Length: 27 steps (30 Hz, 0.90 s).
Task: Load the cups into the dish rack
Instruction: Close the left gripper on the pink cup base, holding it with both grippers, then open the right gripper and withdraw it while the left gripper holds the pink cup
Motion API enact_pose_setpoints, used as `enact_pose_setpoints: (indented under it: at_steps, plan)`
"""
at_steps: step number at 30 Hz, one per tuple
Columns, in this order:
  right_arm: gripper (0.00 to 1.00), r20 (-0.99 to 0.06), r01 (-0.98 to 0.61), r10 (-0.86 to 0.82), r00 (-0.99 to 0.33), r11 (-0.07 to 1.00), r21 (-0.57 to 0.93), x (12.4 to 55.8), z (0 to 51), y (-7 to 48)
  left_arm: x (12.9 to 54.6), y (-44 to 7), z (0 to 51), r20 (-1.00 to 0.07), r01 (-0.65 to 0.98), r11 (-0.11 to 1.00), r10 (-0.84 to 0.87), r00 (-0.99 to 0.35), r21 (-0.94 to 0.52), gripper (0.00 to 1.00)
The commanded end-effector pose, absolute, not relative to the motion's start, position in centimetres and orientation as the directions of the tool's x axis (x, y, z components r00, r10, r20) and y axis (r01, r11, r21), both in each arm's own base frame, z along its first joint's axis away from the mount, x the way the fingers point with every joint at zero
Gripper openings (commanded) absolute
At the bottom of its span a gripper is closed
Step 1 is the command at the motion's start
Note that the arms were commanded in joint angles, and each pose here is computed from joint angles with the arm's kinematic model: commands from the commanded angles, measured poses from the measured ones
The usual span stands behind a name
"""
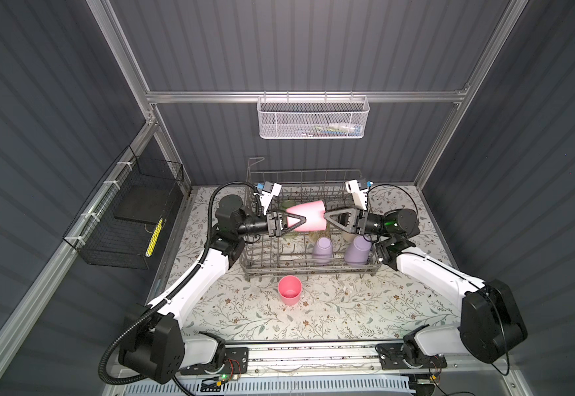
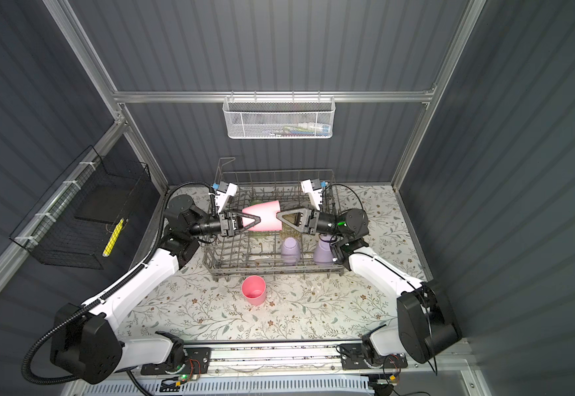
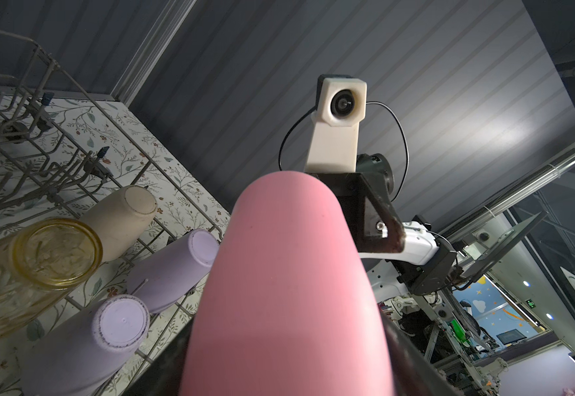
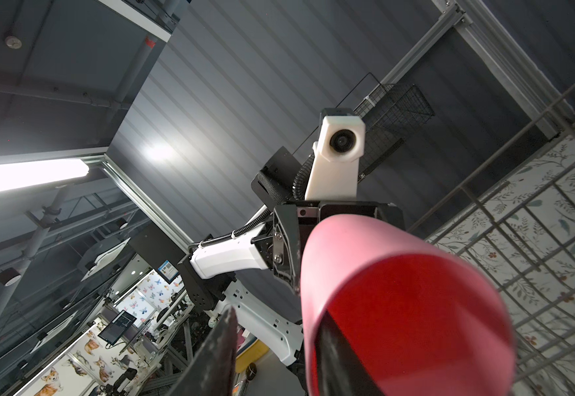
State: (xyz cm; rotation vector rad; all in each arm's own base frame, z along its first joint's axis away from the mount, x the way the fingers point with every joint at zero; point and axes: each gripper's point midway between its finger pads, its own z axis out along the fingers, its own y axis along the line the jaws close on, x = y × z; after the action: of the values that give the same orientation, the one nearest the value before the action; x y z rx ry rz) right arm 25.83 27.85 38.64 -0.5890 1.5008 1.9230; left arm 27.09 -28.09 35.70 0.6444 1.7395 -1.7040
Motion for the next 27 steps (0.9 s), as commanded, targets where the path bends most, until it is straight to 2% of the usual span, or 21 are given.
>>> enact_pose_setpoints:
  at_steps: [1, 8, 10, 12, 16, 19, 23, 27]
  plan:
    - [0.42, -0.700, -0.730, 0.210, -0.683, -0.146, 0.668, 25.3, 38.8, 26.9, 26.5, -27.6, 38.3, -0.767, 0.767, 0.051, -0.101, -0.634, -0.640, 0.57]
    - [0.43, -0.710, -0.733, 0.220, -0.669, -0.031, 0.680, 25.4, 37.3, 25.4, 26.7, -26.7, 39.2, -0.786, 0.779, 0.106, -0.101, -0.610, -0.618, 0.57]
    - [0.43, -0.717, -0.728, 0.220, -0.661, 0.041, 0.684, 25.7, 36.6, 24.9, 26.9, -26.3, 39.4, -0.790, 0.778, 0.135, -0.097, -0.606, -0.614, 0.57]
    - [0.43, -0.722, -0.707, 0.215, -0.657, 0.156, 0.690, 26.3, 35.2, 24.3, 27.1, -25.9, 39.4, -0.795, 0.775, 0.182, -0.087, -0.600, -0.605, 0.57]
    - [0.43, -0.759, -0.653, 0.197, -0.620, 0.406, 0.639, 26.7, 33.7, 22.1, 28.0, -25.0, 38.7, -0.802, 0.753, 0.318, -0.047, -0.595, -0.577, 0.58]
    - [0.43, -0.768, -0.578, 0.182, -0.614, 0.559, 0.595, 27.2, 32.2, 20.2, 29.4, -24.0, 37.1, -0.787, 0.700, 0.460, 0.005, -0.617, -0.546, 0.58]
    - [0.43, -0.768, -0.515, 0.180, -0.615, 0.645, 0.564, 27.4, 30.7, 18.5, 31.6, -21.9, 34.5, -0.761, 0.614, 0.651, 0.086, -0.643, -0.446, 0.59]
    - [0.43, -0.756, -0.483, 0.182, -0.629, 0.670, 0.563, 27.5, 29.5, 17.9, 32.7, -21.0, 32.1, -0.720, 0.558, 0.733, 0.135, -0.680, -0.390, 0.58]
